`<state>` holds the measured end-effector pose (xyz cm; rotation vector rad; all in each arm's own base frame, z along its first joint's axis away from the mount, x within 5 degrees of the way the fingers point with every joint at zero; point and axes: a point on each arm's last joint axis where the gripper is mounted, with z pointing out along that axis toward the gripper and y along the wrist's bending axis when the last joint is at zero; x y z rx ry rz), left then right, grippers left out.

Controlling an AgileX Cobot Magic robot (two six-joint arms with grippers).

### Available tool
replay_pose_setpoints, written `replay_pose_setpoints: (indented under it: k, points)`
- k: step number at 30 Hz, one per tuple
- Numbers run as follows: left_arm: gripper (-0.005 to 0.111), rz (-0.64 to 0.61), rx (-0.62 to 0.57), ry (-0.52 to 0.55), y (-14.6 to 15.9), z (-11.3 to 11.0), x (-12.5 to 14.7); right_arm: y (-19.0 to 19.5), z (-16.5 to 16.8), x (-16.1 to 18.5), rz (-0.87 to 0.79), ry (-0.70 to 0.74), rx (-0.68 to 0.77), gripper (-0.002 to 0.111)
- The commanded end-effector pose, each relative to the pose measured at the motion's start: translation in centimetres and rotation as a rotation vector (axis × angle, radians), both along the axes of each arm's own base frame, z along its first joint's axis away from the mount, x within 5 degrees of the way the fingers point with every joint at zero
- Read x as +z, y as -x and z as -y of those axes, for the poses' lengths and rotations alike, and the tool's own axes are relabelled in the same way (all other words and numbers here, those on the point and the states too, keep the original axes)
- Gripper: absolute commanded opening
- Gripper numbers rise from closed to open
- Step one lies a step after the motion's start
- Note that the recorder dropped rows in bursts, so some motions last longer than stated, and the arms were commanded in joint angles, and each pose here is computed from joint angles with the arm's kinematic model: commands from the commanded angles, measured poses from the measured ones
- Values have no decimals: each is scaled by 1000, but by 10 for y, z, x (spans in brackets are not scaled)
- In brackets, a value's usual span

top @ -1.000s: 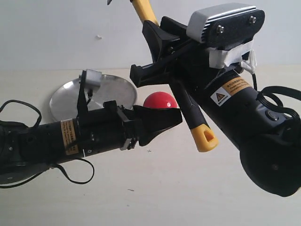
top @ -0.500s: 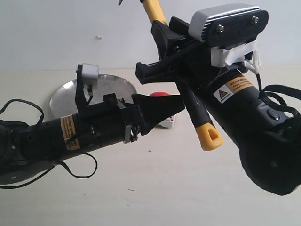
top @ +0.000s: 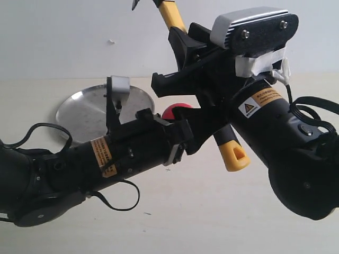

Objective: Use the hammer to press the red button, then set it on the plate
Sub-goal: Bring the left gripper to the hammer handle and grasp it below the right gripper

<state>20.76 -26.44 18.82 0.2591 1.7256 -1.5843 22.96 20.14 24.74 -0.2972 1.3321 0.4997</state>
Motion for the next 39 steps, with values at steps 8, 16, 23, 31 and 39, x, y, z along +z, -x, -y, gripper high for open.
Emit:
replay_pose_setpoints:
  k: [8, 16, 23, 31, 39]
  points:
    - [66, 10, 43, -11, -10, 11, -1, 1, -2, 12, 36, -109, 43, 0]
    - [40, 64, 40, 2, -9, 11, 2, 2, -3, 12, 54, -84, 49, 0]
    - [26, 103, 34, 8, -8, 12, 4, 3, -3, 13, 62, -80, 53, 0]
    - [22, 138, 36, -9, -9, 11, 4, 3, -3, 13, 87, -52, 41, 0]
    - [2, 163, 40, -26, -9, 11, 3, 3, -2, 15, 99, -62, 36, 0]
